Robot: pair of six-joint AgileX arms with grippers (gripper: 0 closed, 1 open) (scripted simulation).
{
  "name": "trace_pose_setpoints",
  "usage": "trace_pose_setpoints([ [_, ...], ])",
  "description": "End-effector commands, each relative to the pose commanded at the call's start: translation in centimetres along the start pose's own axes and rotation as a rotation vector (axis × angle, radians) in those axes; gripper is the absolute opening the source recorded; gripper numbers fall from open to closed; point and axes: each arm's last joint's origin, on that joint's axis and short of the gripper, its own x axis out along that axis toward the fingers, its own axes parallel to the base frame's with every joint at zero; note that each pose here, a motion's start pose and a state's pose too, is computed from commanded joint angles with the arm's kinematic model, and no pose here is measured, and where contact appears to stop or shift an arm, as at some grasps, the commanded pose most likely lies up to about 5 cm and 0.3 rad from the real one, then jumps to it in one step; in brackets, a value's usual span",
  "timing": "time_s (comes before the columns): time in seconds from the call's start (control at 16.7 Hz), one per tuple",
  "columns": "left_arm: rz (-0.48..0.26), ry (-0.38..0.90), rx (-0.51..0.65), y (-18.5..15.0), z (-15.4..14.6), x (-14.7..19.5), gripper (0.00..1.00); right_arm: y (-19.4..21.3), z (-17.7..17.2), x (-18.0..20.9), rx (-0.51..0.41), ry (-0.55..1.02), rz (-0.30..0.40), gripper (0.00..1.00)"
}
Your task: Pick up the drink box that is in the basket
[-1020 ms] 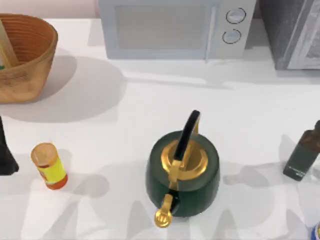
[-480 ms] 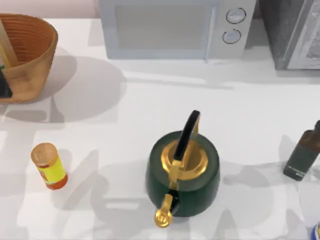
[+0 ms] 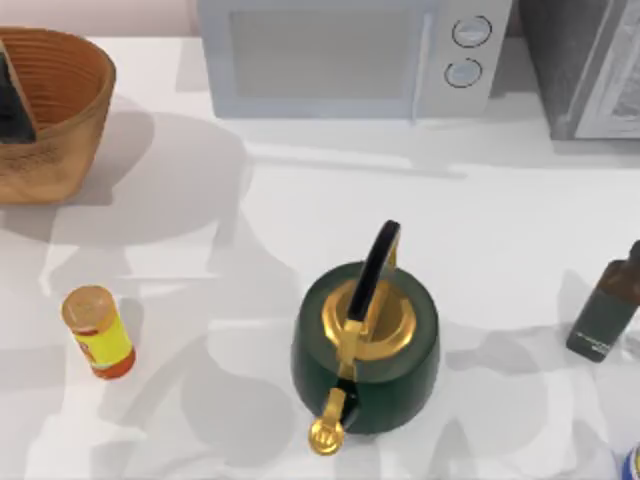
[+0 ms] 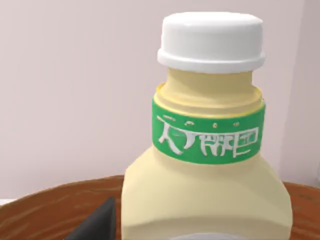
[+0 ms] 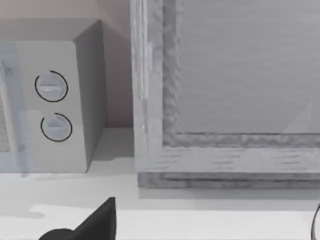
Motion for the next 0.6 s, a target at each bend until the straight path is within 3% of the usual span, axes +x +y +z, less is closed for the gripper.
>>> trace_pose_setpoints([
  [0.3, -0.001, 0.016, 0.003, 1.1, -3.7, 2.4, 1.00, 0.0, 0.0, 0.0, 0.000, 0.000, 0.000, 1.00],
  [0.6, -0.001, 0.018, 0.004, 1.2, -4.2, 2.6, 1.00, 0.0, 0.0, 0.0, 0.000, 0.000, 0.000, 1.00],
])
